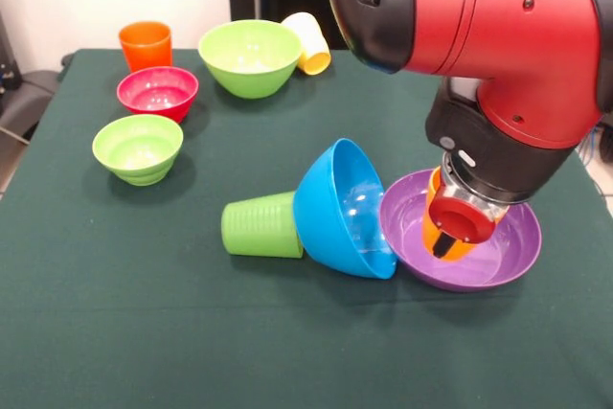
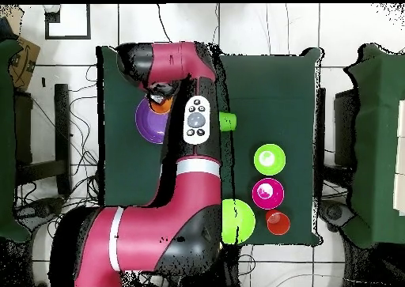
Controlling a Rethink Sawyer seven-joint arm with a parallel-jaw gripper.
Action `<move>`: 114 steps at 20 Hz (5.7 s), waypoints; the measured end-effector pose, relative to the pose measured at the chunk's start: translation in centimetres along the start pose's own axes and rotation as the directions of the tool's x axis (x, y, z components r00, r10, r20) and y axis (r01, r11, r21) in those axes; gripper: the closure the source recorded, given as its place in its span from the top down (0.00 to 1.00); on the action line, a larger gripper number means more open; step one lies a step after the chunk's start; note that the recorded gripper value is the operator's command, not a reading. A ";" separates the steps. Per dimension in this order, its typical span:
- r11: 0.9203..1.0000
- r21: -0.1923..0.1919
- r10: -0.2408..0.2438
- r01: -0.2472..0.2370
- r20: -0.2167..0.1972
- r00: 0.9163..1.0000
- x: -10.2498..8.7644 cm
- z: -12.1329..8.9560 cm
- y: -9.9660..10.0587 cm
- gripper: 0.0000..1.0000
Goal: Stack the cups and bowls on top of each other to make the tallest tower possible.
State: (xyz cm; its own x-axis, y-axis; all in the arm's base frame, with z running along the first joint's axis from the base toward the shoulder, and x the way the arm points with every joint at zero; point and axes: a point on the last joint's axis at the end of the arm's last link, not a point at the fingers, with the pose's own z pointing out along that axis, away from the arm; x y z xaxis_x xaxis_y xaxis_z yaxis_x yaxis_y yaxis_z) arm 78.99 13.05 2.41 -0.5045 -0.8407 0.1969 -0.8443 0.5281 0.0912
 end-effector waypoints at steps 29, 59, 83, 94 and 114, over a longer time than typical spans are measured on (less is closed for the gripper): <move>0.998 -0.066 -0.019 0.015 -0.067 0.998 1.3 4.9 2.2 0.00; 0.999 -0.015 0.048 -0.046 0.162 0.986 4.3 4.2 3.6 0.00; 0.997 -0.078 0.031 -0.016 0.189 0.981 2.6 5.3 6.2 0.00; 0.994 -0.109 0.021 0.000 0.190 0.982 2.3 6.3 7.9 1.00; 0.996 -0.090 0.008 0.011 0.205 0.979 1.4 6.0 8.4 1.00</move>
State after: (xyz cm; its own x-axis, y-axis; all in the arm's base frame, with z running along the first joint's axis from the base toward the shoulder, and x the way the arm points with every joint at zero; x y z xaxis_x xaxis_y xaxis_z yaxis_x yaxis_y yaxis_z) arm 70.13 15.60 -2.45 -0.5377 -0.8431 -0.0067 -0.8300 0.5278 0.1804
